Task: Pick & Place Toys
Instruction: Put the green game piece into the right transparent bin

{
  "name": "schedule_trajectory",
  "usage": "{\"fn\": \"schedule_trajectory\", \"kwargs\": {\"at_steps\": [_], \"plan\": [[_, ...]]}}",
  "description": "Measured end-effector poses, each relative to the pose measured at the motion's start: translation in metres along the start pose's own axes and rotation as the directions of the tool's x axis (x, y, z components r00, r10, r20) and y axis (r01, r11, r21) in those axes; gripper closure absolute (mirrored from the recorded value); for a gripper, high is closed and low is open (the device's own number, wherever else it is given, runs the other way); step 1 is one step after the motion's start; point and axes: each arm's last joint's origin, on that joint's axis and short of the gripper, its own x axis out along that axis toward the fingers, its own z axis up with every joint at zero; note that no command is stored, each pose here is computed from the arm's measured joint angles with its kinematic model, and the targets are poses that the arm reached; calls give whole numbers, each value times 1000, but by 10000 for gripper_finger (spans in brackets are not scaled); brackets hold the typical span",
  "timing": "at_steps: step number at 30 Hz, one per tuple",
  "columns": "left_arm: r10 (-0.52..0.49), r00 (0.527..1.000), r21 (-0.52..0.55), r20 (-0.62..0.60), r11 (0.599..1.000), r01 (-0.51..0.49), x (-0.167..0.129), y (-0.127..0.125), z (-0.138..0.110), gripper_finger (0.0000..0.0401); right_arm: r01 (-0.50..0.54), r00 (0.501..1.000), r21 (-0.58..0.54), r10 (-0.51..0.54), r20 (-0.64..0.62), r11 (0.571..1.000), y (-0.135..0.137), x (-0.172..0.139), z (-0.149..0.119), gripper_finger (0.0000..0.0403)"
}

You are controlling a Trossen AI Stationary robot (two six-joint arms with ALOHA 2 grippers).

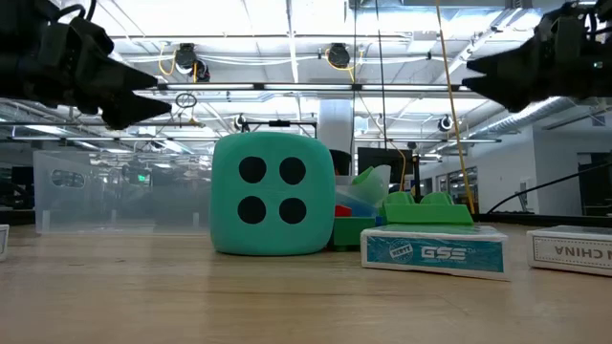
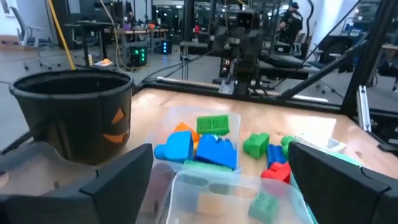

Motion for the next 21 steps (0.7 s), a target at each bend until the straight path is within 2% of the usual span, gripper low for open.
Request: {"fn": "schedule_trajectory", "kwargs": {"at_steps": [3, 8, 13, 15, 18, 21], "plan": [[18, 1000, -23, 4, 1000, -18, 0, 1, -2, 33, -2, 999, 55, -1, 47, 999, 0, 0, 5, 136], [24, 1000, -11, -10, 1000, -24, 1, 1, -4, 34, -12, 998, 255, -2, 56, 967, 0, 0, 6, 135], [23, 1000, -17, -7, 1000, -24, 1, 1, -3, 25, -14, 996, 271, -11, 92, 962, -1, 0, 9, 135], [23, 1000, -14, -9, 1000, -24, 1, 1, -3, 21, 48, 992, 265, -77, 97, 963, -2, 0, 10, 135], [23, 1000, -19, -9, 1000, -23, 1, 1, -3, 18, 184, 974, 304, -215, 70, 935, -6, 0, 8, 135], [23, 1000, -16, -8, 1000, -23, 1, 1, -3, 20, 180, 976, 359, -211, 48, 916, -6, 1, 6, 135]]}}
